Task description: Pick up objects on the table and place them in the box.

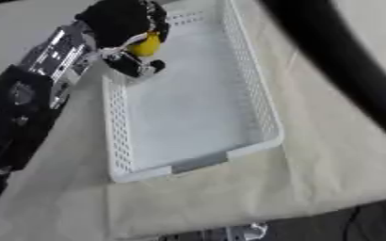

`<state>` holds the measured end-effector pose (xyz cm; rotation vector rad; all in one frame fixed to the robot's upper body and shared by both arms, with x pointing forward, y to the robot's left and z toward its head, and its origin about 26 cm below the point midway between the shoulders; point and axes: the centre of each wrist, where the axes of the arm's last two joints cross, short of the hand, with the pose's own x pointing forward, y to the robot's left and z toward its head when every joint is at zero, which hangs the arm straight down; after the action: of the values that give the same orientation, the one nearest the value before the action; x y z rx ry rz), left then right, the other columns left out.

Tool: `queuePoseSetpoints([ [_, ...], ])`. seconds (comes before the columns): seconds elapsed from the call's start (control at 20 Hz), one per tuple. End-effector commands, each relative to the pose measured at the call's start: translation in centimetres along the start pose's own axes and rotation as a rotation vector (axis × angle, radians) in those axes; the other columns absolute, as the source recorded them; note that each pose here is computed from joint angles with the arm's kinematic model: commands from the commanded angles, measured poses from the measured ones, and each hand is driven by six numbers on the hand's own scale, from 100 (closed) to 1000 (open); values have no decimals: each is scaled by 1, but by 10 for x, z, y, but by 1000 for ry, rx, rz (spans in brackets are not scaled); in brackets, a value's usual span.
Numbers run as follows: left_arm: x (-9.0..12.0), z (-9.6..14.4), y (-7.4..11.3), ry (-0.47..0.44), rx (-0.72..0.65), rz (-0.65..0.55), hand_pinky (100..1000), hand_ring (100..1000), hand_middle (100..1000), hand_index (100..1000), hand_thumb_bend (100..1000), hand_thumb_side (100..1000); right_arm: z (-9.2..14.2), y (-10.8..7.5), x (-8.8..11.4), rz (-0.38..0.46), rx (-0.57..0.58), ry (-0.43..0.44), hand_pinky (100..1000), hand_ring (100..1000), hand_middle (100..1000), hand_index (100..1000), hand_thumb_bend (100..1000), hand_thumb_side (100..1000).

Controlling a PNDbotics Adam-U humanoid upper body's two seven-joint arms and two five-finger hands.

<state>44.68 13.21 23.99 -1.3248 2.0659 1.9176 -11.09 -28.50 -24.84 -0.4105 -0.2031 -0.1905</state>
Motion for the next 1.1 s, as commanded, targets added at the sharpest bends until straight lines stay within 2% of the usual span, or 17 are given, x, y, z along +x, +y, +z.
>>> queuePoseSetpoints([
  [0.05, -9, 1, 8, 2, 63, -15, 718, 825, 823, 890, 608, 694, 2, -8, -9, 4, -20, 21, 553, 667, 724, 725, 100, 915],
  [0.1, -10, 3, 6, 5, 72, -3, 788, 877, 870, 925, 612, 739, 2, -8, -9, 4, -20, 21, 553, 667, 724, 725, 100, 915],
  [0.15, -11, 5, 3, 12, 76, 17, 806, 890, 883, 936, 612, 750, 2, -8, -9, 4, -21, 21, 553, 667, 724, 725, 100, 915],
  [0.2, -12, 6, 1, 19, 78, 38, 992, 1000, 1000, 1000, 534, 873, 3, -8, -9, 3, -20, 22, 553, 667, 725, 725, 100, 915],
  [0.25, -12, 7, -3, 30, 79, 69, 1000, 1000, 1000, 1000, 463, 939, 3, -8, -9, 3, -20, 22, 553, 667, 725, 725, 100, 915],
  [0.3, -13, 8, -5, 39, 81, 96, 1000, 1000, 1000, 1000, 427, 971, 3, -8, -9, 4, -20, 23, 553, 667, 725, 725, 100, 915],
  [0.35, -15, 10, -6, 53, 89, 126, 1000, 1000, 1000, 1000, 350, 1000, 3, -7, -9, 4, -20, 24, 553, 667, 725, 725, 100, 915],
  [0.4, -16, 10, -7, 62, 96, 151, 1000, 1000, 1000, 1000, 321, 1000, 3, -7, -9, 4, -20, 24, 553, 667, 725, 725, 100, 915],
  [0.45, -17, 10, -5, 74, 110, 171, 1000, 1000, 1000, 1000, 215, 1000, 3, -7, -9, 4, -20, 25, 553, 667, 725, 725, 100, 915],
  [0.5, -18, 11, -4, 81, 119, 186, 1000, 1000, 1000, 1000, 188, 1000, 3, -7, -9, 4, -20, 25, 553, 667, 725, 725, 100, 915],
  [0.55, -20, 11, -1, 92, 137, 197, 1000, 1000, 1000, 1000, 116, 1000, 3, -7, -9, 4, -20, 25, 553, 667, 725, 725, 100, 915],
  [0.7, -27, 15, 13, 133, 252, 227, 1000, 1000, 1000, 1000, 100, 989, 3, -6, -9, 3, -19, 26, 553, 667, 725, 725, 100, 915],
  [0.8, -33, 26, 23, 164, 413, 283, 890, 988, 972, 976, 100, 868, 3, -5, -9, 0, -18, 25, 553, 667, 725, 725, 100, 915],
  [0.85, -37, 35, 26, 173, 513, 326, 835, 955, 947, 952, 100, 809, 3, -4, -8, -2, -17, 25, 553, 667, 725, 725, 100, 915],
  [0.9, -40, 45, 28, 175, 586, 365, 844, 961, 951, 955, 100, 817, 3, -4, -8, -4, -16, 24, 553, 667, 725, 725, 100, 915],
  [0.95, -43, 58, 26, 194, 658, 424, 787, 923, 926, 935, 100, 786, 3, -2, -7, -6, -14, 24, 553, 667, 725, 725, 100, 914],
  [1.1, -53, 96, 20, 266, 814, 610, 739, 901, 920, 931, 100, 808, 3, 3, -5, -12, -8, 26, 553, 668, 725, 725, 100, 915],
])
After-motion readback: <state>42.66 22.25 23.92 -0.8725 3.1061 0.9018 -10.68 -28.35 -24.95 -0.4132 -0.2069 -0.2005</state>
